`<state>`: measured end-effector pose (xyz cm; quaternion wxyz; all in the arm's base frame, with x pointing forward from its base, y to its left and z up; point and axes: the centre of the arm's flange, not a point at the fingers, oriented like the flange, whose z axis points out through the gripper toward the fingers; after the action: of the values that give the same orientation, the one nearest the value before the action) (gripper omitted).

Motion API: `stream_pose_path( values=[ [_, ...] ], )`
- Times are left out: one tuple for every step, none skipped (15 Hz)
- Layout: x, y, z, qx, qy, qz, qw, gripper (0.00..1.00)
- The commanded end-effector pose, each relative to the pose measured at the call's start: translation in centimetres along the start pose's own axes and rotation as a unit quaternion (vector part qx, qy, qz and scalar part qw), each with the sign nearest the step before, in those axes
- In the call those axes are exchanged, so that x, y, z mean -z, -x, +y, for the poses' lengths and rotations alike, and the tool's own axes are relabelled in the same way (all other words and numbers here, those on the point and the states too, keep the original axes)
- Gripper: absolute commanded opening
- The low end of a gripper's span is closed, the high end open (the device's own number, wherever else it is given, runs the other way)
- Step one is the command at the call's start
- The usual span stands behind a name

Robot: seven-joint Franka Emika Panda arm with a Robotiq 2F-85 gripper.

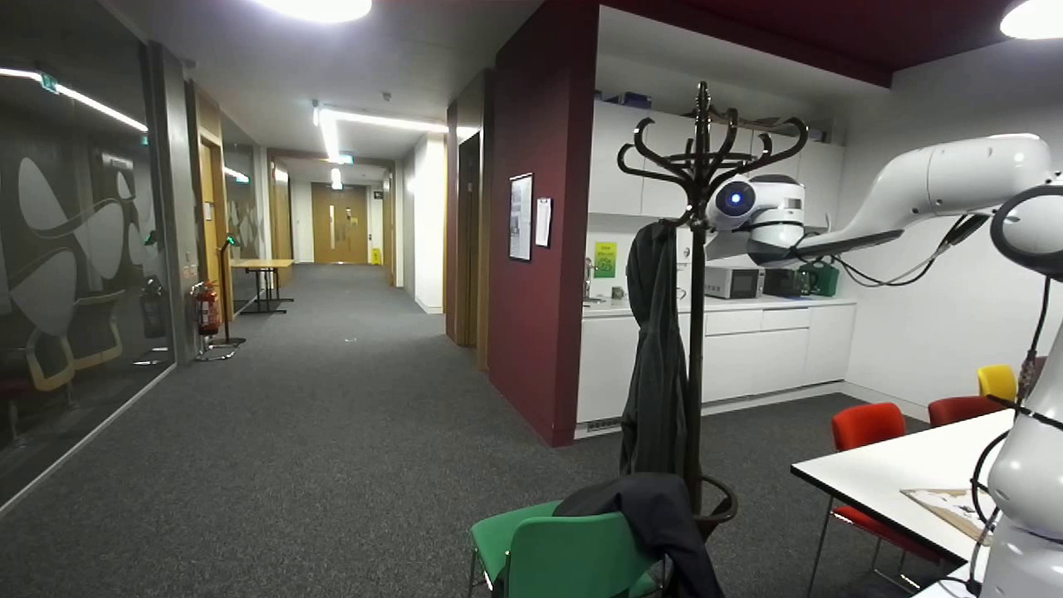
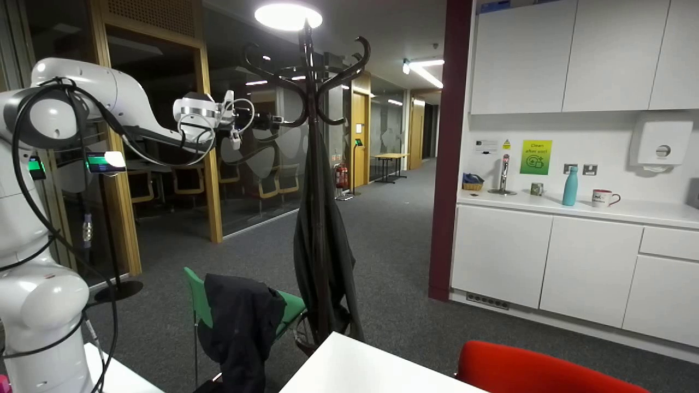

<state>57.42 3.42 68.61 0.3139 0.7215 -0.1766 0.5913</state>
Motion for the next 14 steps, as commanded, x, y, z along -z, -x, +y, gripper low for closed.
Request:
stream_pose_path(
  values=[
    [-1.0,-0.8,0.5,-0.003,-0.005,0.015,0.9999,1.0],
    [-1.0,-0.9,0.5,-0.004,-0.004,0.016,0.9999,1.0],
    [-1.0,-1.1,0.6,-0.004,-0.004,0.018,0.9998,1.0],
    [-1.0,-1.2,0.6,-0.005,-0.004,0.019,0.9998,1.0],
    [-0.9,-1.4,0.7,-0.005,-0.004,0.02,0.9998,1.0],
    [-1.0,-1.5,0.7,-0.006,-0.003,0.02,0.9998,1.0],
    [-1.0,-1.5,0.8,-0.007,-0.003,0.021,0.9998,1.0],
    [-1.0,-1.5,0.9,-0.007,-0.002,0.02,0.9998,1.0],
    [-1.1,-1.4,1.0,-0.008,-0.001,0.019,0.9998,1.0],
    [-1.1,-1.4,1.3,-0.009,0.001,0.018,0.9998,1.0],
    [-1.2,-1.3,1.5,-0.01,0.004,0.016,0.9998,1.0],
    [-1.3,-1.2,1.9,-0.011,0.007,0.015,0.9998,1.0],
    [-1.3,-1.2,2.2,-0.011,0.01,0.014,0.9998,1.0],
    [-1.2,-1.2,2.5,-0.012,0.012,0.013,0.9998,1.0]
  ],
)
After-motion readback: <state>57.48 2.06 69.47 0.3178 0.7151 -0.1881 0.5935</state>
